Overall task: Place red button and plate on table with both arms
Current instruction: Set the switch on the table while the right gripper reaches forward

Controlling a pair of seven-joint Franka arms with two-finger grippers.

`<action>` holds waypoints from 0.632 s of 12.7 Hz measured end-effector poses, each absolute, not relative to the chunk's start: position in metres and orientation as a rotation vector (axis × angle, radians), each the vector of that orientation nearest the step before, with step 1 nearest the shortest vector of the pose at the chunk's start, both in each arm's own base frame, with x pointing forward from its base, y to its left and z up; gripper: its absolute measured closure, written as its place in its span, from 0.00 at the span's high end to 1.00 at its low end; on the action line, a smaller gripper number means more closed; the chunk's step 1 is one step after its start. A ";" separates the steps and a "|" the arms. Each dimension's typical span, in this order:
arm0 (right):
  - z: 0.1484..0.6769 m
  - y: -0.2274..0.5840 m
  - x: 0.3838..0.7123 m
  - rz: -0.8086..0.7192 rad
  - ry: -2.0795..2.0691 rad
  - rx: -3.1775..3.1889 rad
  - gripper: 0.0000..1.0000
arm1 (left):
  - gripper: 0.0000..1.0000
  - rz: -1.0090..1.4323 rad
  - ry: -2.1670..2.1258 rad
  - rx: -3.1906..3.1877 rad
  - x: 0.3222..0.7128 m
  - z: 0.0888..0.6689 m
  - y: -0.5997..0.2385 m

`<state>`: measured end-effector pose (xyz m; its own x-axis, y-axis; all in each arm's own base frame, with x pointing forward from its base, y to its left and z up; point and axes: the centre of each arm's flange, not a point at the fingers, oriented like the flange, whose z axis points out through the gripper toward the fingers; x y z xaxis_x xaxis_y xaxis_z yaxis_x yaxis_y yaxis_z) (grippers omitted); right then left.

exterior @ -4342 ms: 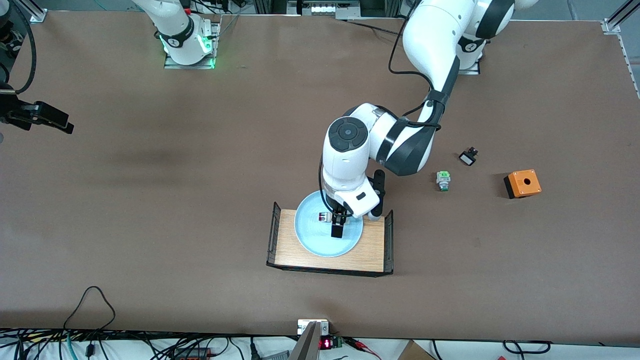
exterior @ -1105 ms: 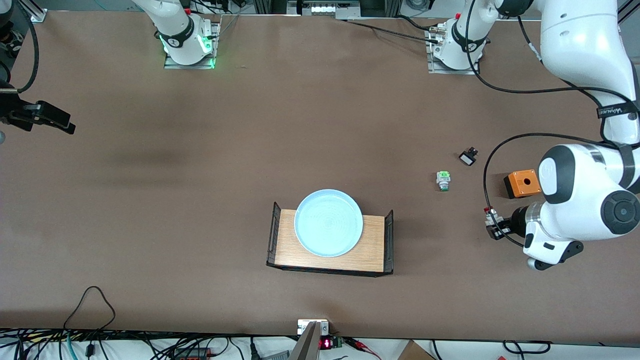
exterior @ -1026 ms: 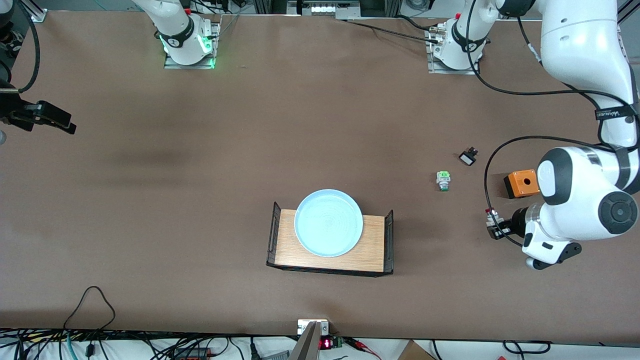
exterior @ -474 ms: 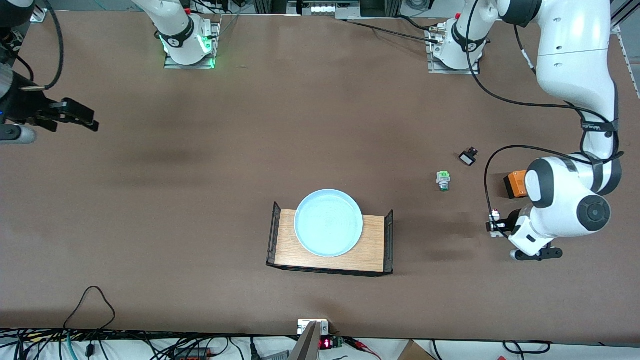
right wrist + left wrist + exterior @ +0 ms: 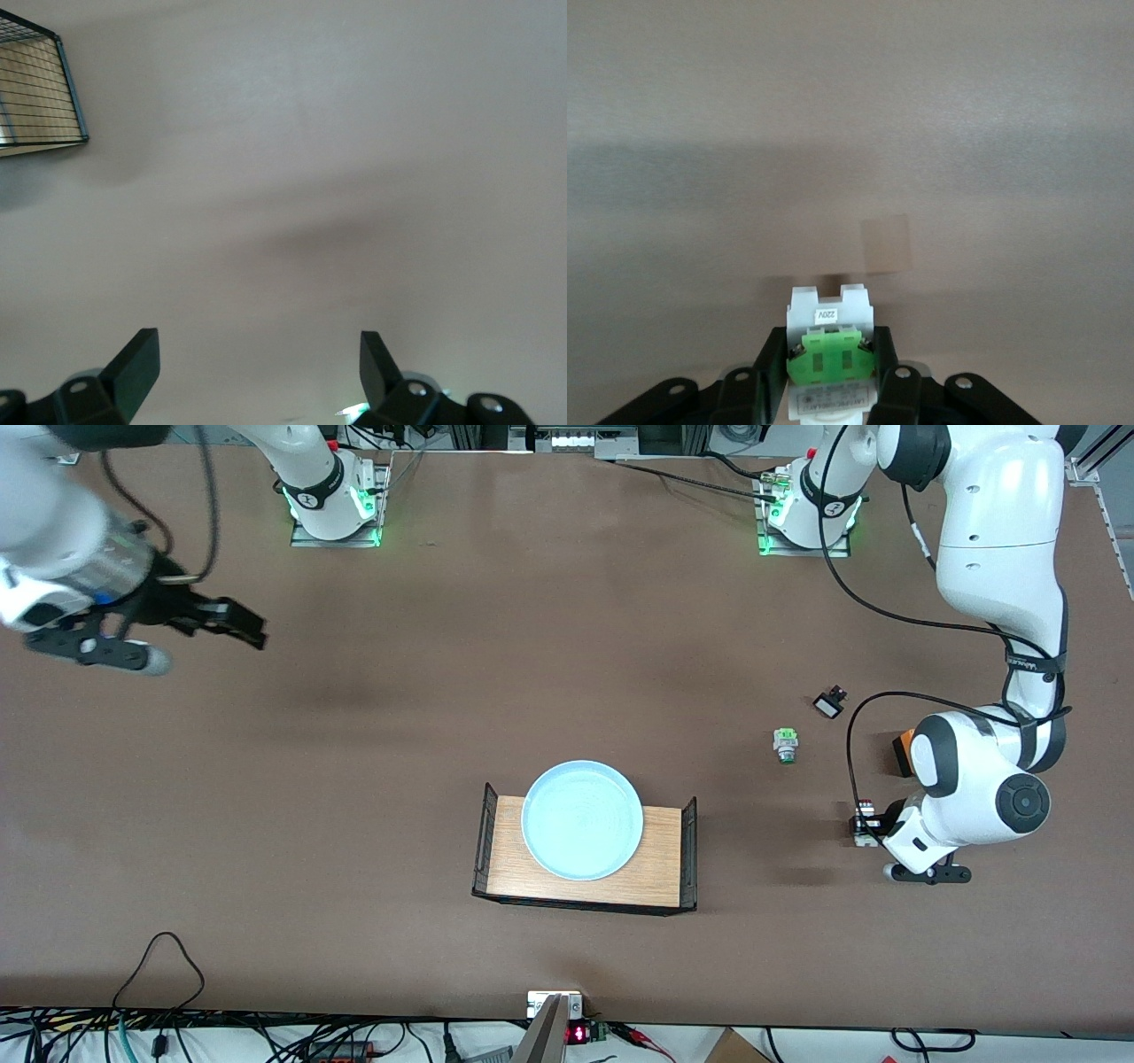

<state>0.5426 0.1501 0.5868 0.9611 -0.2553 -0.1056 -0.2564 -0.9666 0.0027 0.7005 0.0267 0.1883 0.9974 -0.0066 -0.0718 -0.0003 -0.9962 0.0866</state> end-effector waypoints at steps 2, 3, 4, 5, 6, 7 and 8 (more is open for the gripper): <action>0.581 0.198 0.534 0.157 0.444 -3.087 1.00 | 0.43 -0.103 -0.012 3.044 0.700 0.181 0.028; 0.576 0.218 0.533 0.143 0.424 -3.075 1.00 | 0.43 -0.101 -0.015 3.044 0.700 0.182 0.029; 0.570 0.237 0.532 0.130 0.409 -3.068 1.00 | 0.43 -0.101 -0.016 3.043 0.700 0.182 0.029; 0.563 0.256 0.531 0.113 0.411 -3.063 1.00 | 0.43 -0.100 -0.016 3.043 0.701 0.182 0.029; 0.556 0.273 0.531 0.096 0.446 -3.053 1.00 | 0.48 -0.096 -0.015 3.043 0.701 0.183 0.029; 0.550 0.286 0.531 0.086 0.494 -3.041 1.00 | 0.58 -0.081 -0.013 3.043 0.703 0.188 0.030; 0.543 0.295 0.531 0.089 0.540 -3.025 1.00 | 0.68 -0.054 -0.011 3.041 0.707 0.199 0.031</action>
